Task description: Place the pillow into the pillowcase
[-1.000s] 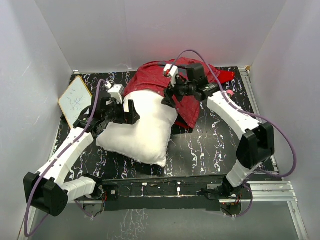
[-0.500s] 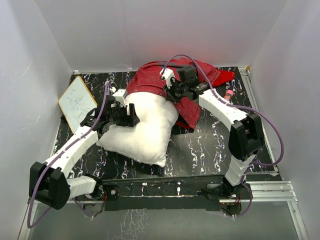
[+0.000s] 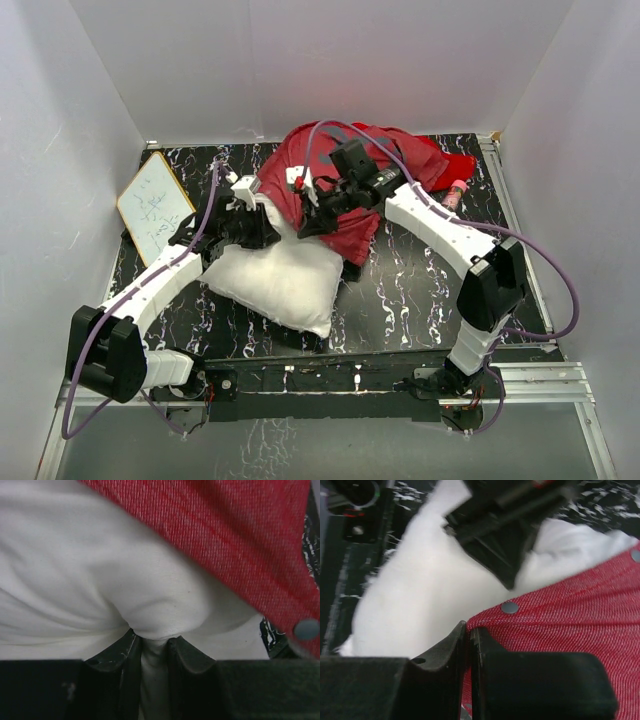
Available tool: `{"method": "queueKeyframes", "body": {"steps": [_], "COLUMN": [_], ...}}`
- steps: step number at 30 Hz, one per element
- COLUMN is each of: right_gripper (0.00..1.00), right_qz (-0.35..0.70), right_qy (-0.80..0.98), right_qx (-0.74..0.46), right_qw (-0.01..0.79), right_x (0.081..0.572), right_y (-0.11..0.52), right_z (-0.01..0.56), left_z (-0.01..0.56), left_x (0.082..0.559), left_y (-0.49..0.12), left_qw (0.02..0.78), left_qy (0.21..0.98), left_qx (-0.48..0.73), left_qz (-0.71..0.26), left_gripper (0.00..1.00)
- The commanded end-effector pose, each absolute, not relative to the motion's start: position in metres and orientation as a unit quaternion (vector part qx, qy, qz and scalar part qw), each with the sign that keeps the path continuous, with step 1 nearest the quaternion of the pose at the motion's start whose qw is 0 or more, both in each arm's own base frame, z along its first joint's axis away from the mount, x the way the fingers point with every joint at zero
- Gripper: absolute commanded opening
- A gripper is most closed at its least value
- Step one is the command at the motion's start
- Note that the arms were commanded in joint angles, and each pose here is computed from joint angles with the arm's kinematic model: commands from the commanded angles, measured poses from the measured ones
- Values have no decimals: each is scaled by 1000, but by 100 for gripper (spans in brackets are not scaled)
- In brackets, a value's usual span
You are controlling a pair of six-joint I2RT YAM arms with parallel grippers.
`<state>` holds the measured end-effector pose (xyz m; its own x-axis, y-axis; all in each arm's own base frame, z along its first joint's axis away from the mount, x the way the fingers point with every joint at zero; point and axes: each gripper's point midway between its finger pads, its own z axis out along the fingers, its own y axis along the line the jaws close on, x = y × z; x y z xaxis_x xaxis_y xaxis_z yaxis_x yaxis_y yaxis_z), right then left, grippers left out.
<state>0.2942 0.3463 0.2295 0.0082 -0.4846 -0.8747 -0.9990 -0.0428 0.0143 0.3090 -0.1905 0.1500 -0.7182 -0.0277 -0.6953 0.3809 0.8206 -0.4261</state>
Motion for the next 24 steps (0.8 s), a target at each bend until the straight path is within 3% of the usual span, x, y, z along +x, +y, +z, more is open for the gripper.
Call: {"method": "queueKeyframes", "body": {"steps": [1,6,10,12,15,18,20,24], "right_gripper": [8,8,8,19,47,71,82,99], "right_qz": [524,396,420,443,477,474,477,439], "right_qy": [488,678,721,699,648,610,585,569], "right_qx": [-631,-488,-436,-454,-500,-519,-515,-489], "right_qw": [297,383,338,329,322,366,407,494], "right_x": [203,313,327,311,284,274,267,260], "right_y": [372,337,303,306,307,283,256,202], "right_z": [294,247,204,208,234,269,292,307], "left_z": [183,191,194,194,205,229,246,269], "left_x": [314,310,308,309,311,304,295,266], "left_y": [-219,-224,-226,-221,-206,-187,-177,-170], "left_qw": [384,395,398,403,427,465,485,492], "left_qy": [840,823,816,822,829,823,817,810], "left_qx": [96,76,70,73,76,84,91,111], "left_qz": [-371,-401,-414,-396,-354,-314,-299,-300], "left_gripper": [8,7,9,21,55,79,87,88]}}
